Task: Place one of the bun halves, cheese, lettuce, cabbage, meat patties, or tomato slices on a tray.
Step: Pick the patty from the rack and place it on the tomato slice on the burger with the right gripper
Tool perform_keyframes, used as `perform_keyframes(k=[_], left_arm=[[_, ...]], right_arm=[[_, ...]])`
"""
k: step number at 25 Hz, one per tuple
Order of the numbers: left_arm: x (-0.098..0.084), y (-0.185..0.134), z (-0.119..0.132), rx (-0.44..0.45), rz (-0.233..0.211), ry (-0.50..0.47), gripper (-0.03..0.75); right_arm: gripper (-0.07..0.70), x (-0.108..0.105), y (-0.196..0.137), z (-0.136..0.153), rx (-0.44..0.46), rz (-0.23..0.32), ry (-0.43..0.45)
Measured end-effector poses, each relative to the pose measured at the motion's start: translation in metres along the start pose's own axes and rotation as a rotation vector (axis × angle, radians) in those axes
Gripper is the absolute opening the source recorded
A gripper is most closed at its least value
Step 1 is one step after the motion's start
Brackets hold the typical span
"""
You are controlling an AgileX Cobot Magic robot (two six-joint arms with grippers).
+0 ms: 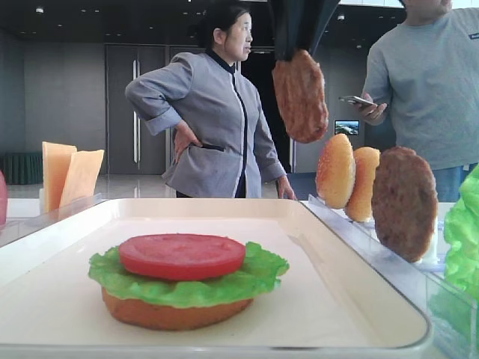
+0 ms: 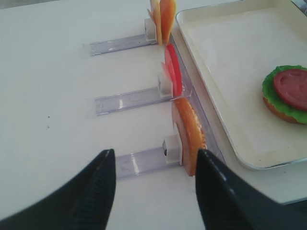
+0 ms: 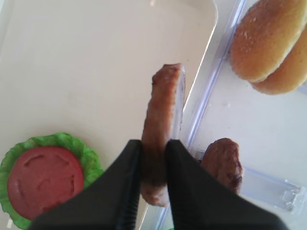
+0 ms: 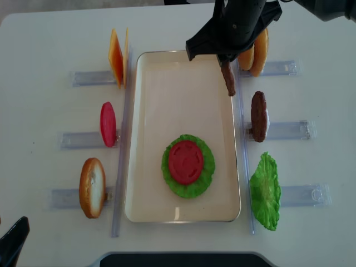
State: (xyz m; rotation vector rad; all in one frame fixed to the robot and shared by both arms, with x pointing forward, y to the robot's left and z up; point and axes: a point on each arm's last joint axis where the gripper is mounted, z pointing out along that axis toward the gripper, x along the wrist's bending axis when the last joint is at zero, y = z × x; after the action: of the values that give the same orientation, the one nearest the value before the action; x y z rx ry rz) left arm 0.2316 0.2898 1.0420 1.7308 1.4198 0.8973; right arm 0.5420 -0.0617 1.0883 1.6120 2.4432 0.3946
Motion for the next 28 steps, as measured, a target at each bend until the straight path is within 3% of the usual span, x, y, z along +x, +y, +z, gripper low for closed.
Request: perform_keyframes(k=[6, 20, 24, 28], left_arm=[[0.000, 0.000, 0.000, 0.000, 0.000, 0.000, 0.408], [0.000, 0.000, 0.000, 0.000, 0.000, 0.000, 0.408], [0.000, 0.000, 0.000, 0.000, 0.000, 0.000, 0.408], [0.000, 0.000, 0.000, 0.000, 0.000, 0.000, 0.408]], right_arm=[[0.121, -0.015, 0.001, -0.019, -0.058, 0.011, -0.037], [0.121, -0.120, 0.001, -0.050, -0.120, 0.234, -0.085], [0.121, -0.133, -0.010, -0.058, -0.123, 0.264, -0.098], [0.121, -0.132, -0.035, -0.062, -0.092, 0.275, -0.083]])
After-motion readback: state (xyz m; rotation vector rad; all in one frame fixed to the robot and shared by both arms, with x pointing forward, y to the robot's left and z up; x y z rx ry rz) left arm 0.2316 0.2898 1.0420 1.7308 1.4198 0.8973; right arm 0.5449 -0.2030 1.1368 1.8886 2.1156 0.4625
